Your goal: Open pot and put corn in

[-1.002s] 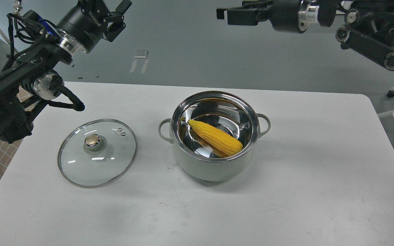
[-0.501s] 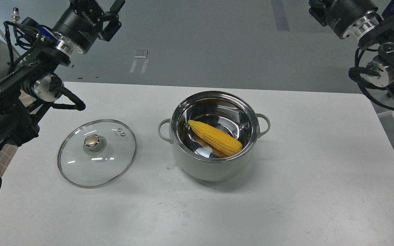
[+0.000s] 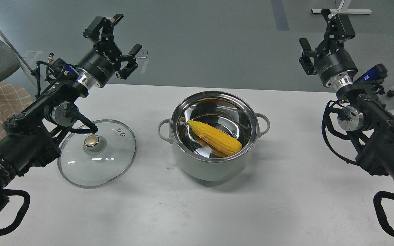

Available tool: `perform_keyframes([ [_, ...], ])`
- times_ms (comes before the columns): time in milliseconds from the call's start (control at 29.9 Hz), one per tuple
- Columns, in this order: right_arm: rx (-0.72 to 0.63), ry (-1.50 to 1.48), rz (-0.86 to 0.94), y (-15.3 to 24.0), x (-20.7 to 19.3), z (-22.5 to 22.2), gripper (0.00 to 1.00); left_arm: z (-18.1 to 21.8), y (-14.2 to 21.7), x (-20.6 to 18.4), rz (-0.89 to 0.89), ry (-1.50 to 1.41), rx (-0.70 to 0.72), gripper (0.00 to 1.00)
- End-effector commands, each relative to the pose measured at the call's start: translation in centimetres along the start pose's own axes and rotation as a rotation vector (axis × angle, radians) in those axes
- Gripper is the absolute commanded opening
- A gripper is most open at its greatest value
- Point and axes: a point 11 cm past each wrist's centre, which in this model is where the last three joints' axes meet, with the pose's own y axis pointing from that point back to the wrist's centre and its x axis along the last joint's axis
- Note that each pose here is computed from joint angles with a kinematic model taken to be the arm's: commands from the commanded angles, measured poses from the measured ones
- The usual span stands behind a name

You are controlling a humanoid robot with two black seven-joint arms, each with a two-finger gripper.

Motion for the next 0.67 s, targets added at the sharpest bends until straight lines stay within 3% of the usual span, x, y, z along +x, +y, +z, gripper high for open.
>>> perform_keyframes([
  [0,-0.02,-0.031,0.003,0.8,-0.1,1.4,1.0,-1.6,0.8,0.4,0.026,0.029,0.019,0.98],
  [635,-0.006,-0.106,0.049,1.4,-0.3,2.8,1.0,-2.8,1.0,0.1,0.034,0.067,0.018,0.98],
])
